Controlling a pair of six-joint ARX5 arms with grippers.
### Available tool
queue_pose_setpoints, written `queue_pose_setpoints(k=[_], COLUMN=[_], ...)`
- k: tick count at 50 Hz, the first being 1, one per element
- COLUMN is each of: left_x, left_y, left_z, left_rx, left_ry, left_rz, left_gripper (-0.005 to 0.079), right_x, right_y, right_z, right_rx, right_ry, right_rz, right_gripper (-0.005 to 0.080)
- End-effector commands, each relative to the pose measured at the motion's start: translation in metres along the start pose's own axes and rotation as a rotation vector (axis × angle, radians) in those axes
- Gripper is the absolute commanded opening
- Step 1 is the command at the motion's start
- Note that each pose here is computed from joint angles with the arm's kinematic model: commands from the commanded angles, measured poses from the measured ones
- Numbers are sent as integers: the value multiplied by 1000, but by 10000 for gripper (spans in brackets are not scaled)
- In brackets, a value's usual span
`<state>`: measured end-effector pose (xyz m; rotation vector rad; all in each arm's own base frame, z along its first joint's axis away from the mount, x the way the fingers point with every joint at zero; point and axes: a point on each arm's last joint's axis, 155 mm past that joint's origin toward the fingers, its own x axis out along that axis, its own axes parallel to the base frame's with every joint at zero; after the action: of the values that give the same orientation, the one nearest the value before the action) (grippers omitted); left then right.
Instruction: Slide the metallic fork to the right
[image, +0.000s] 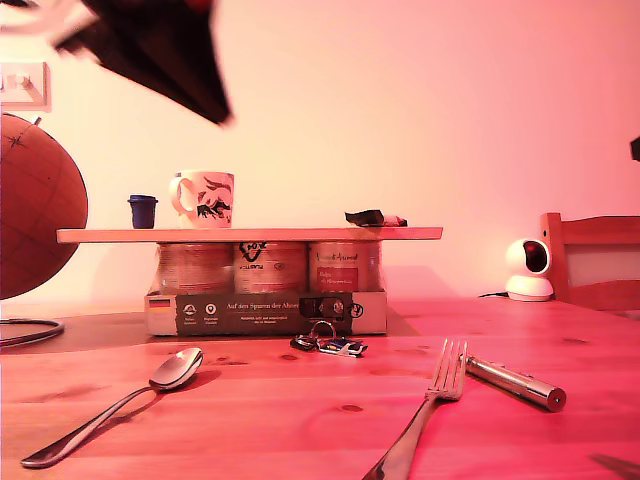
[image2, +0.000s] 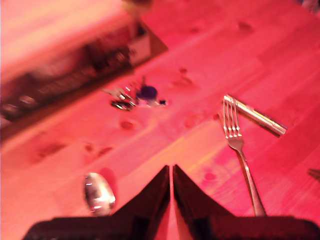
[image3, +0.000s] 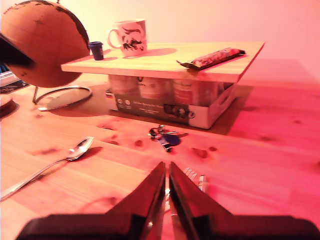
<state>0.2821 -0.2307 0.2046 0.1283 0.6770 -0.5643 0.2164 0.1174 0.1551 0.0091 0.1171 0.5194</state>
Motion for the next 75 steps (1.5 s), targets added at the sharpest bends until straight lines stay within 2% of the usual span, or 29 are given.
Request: queue_pose_setpoints(k=[1, 20, 35, 44, 55, 66, 75], left_x=[0, -47, -74, -88, -103, -106, -104], left_y=[16, 88, 122, 127, 124, 122, 121], left_z=[-19, -39, -60, -69, -75, -74, -80], left_rx=[-13, -137, -216, -225, -217, -178, -186], left_ry=[24, -164, -271, -329, -372, -379, -354], left_rz=[35, 132, 208, 248, 265, 268, 266], left_gripper=[-20, -20, -20, -20, -20, -19, -19], right_x=[-4, -5, -5, -7, -13, -12, -12], right_y=[-2, 6, 9, 4, -30, -13, -18], right_z=[18, 19, 14, 16, 22, 28, 22], right_rx=[-4, 24, 28, 6, 0, -1, 7], right_ry=[-46, -45, -20, -11, -10, -32, -11], right_rz=[-4, 49, 66, 36, -143, -53, -74], right_gripper=[-12, -12, -12, -12, -12, -12, -12])
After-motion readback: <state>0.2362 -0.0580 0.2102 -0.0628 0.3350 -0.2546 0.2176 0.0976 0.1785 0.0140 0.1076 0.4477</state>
